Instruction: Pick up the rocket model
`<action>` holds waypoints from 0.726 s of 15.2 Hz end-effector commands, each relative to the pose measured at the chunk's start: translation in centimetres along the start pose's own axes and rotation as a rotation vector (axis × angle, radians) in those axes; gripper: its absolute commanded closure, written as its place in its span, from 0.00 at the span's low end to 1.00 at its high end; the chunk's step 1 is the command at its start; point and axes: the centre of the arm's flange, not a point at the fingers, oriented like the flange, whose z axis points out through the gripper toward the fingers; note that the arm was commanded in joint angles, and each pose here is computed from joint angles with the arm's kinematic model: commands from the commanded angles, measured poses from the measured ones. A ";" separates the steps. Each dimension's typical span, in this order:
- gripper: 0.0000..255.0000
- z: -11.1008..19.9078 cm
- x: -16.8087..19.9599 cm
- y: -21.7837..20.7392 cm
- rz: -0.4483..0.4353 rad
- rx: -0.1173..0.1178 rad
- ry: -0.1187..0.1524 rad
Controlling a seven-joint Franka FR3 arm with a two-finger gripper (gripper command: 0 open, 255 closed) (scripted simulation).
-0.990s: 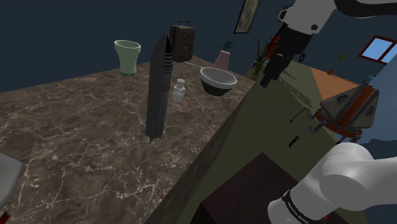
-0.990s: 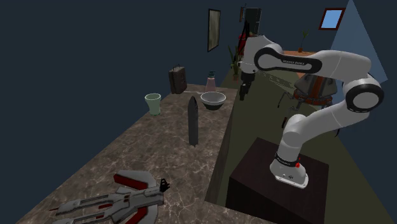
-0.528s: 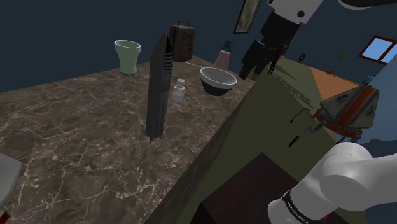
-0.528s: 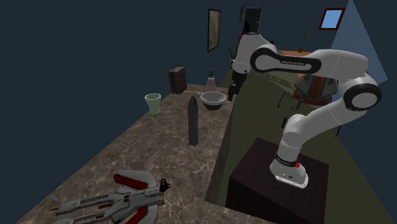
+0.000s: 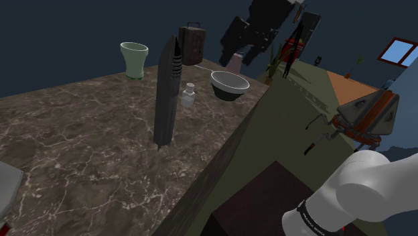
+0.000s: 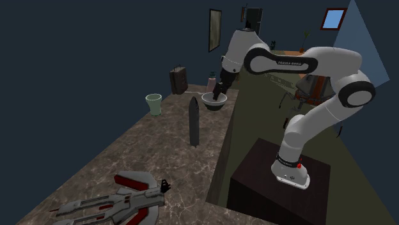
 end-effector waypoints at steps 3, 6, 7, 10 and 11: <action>0.00 -1.1 1.3 -4.6 0.036 0.020 0.066; 0.00 -2.0 2.5 -7.7 0.061 0.033 0.115; 0.00 -2.3 2.9 -8.7 0.070 0.037 0.131; 0.00 -3.4 4.1 -11.8 0.095 0.050 0.180; 0.00 -3.8 4.5 -12.8 0.103 0.055 0.196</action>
